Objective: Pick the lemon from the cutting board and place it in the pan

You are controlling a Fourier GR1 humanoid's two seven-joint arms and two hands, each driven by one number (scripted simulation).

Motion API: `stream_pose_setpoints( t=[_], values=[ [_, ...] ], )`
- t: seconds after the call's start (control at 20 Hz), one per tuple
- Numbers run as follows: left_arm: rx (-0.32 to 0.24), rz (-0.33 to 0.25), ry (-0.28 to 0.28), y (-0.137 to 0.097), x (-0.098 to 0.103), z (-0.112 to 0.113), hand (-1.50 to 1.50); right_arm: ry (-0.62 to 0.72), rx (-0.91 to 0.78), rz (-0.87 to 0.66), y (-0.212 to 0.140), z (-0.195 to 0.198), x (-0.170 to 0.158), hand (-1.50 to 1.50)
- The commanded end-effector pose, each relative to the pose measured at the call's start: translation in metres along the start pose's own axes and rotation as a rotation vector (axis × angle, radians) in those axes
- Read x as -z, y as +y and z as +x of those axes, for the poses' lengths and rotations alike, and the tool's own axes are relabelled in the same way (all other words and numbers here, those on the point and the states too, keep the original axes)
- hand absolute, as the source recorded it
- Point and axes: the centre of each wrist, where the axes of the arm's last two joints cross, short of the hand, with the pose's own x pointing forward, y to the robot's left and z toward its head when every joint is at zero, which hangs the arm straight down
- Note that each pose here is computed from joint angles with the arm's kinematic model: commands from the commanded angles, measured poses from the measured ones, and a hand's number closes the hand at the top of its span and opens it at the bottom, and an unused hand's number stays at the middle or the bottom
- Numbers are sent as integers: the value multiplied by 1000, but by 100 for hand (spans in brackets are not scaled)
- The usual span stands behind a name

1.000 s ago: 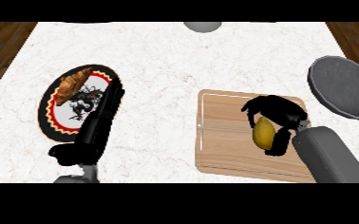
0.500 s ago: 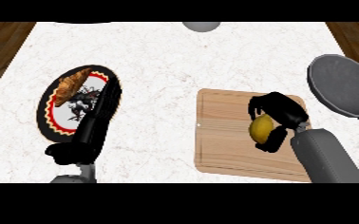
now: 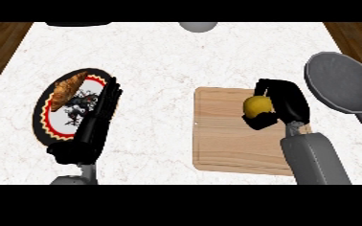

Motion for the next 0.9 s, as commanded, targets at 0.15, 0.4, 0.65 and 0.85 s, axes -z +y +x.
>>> stream_pose_setpoints(
  t=[0.15,0.4,0.65,0.85],
  values=[
    [-11,0,6,-3,-7,0,0,83,113,-368,-57,41,-31,150],
    [-18,0,2,-9,4,1,0,164,234,-434,-87,40,-63,150],
    [-2,-14,-14,-5,15,-4,0,266,339,-501,-81,-12,-43,150],
    [11,-31,-17,-11,-3,-5,0,327,370,-560,-76,-48,-21,150]
  ],
)
